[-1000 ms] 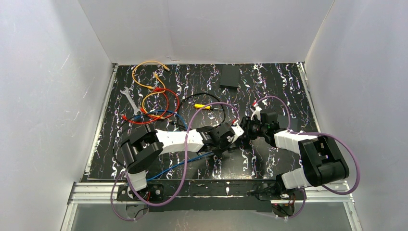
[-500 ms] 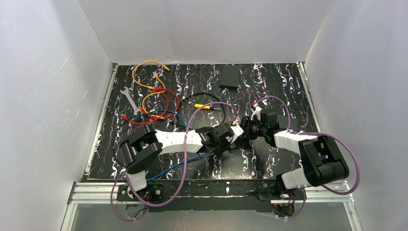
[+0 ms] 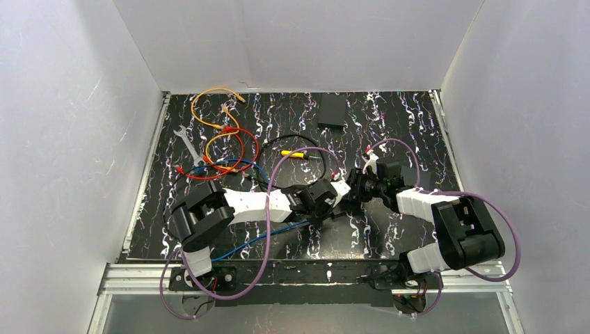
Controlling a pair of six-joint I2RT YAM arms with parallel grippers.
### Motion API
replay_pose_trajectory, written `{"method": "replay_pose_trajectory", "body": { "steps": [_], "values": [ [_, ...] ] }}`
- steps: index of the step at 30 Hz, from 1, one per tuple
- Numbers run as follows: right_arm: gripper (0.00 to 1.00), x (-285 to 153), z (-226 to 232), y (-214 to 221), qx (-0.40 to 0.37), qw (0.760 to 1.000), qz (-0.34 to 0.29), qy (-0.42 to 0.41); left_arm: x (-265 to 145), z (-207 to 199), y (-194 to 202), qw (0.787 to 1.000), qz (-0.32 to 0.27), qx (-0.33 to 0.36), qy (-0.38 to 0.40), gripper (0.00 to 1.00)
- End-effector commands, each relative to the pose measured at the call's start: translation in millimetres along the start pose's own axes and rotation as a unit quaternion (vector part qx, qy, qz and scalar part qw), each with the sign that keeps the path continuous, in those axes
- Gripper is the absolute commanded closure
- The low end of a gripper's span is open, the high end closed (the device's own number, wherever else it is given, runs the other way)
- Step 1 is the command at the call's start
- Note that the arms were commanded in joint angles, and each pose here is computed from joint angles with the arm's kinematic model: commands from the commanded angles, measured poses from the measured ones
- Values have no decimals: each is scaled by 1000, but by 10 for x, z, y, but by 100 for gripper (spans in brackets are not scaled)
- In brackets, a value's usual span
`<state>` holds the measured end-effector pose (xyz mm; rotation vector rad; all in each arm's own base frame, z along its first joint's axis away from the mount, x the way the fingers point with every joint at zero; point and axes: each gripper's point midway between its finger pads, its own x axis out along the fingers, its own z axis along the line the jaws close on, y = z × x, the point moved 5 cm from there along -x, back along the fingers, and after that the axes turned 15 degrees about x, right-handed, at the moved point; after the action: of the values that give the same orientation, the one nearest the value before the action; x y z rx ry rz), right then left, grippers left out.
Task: Insert the plug into the switch port
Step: Insert the connector into the switch port.
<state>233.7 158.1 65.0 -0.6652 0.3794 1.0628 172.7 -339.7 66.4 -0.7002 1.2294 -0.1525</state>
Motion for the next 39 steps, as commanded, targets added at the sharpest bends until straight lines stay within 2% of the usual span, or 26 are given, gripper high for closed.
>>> {"method": "replay_pose_trajectory", "body": {
  "steps": [1,10,14,20,27,39],
  "values": [
    [41,4,-94,84,13,1000,11,15,-65,-48,-136,998,-44,-33,10,100],
    [39,-21,-119,71,18,999,-1,30,-56,-83,-142,996,-60,-65,13,100],
    [35,-98,-161,44,18,998,-19,64,-45,-62,-126,996,-52,-66,5,100],
    [35,-244,-248,126,24,994,-23,108,-44,-37,-111,997,-44,-65,-5,100],
    [41,-362,-160,253,27,997,-20,75,-74,-56,-97,997,-48,-59,4,100],
    [45,-308,-49,324,35,999,-5,24,-120,-69,-91,996,-59,-62,10,100]
  ]
}}
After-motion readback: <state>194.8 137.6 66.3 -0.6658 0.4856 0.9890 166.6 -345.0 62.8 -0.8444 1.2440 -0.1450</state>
